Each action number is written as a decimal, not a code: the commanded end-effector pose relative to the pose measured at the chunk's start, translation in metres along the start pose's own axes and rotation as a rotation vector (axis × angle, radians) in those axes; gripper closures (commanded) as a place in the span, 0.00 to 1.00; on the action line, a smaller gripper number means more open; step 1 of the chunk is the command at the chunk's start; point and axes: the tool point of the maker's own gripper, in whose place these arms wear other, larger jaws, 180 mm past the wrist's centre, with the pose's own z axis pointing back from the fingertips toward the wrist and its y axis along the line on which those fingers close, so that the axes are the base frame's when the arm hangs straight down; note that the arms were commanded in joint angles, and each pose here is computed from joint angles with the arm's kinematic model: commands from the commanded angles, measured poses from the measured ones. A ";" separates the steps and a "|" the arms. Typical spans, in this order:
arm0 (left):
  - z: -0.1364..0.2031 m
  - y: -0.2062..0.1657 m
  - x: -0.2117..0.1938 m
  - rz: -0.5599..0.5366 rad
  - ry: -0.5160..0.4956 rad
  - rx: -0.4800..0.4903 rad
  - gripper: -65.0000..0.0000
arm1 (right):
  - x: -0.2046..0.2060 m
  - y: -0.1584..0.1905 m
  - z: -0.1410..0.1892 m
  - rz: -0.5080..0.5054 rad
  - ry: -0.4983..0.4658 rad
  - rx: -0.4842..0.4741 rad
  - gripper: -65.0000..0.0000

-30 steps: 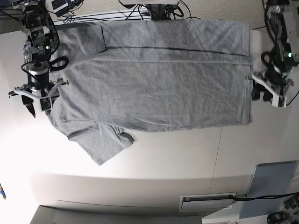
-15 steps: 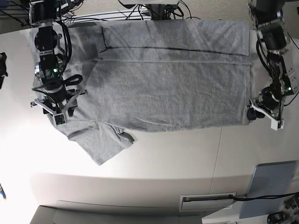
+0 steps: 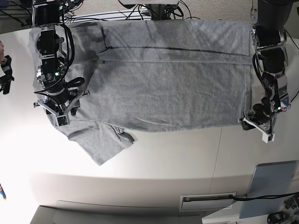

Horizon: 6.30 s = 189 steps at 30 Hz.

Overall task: Fold the T-shirt properly
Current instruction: 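Move both grippers to the hem corners and grasp them, then lift the hem with both grippers and fold it over onto the folded collar edge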

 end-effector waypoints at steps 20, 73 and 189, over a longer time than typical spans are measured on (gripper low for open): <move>0.008 0.019 -0.018 -0.068 0.119 0.037 0.57 | 0.013 -0.009 0.002 0.013 -0.034 -0.017 0.60; 0.010 -0.017 -0.040 -0.024 0.194 -0.149 1.00 | 0.019 -0.065 -0.128 -0.149 0.354 0.077 0.60; 0.156 -0.055 -0.115 -0.132 -0.004 -0.254 1.00 | -0.138 -0.103 0.103 0.122 0.318 -0.250 1.00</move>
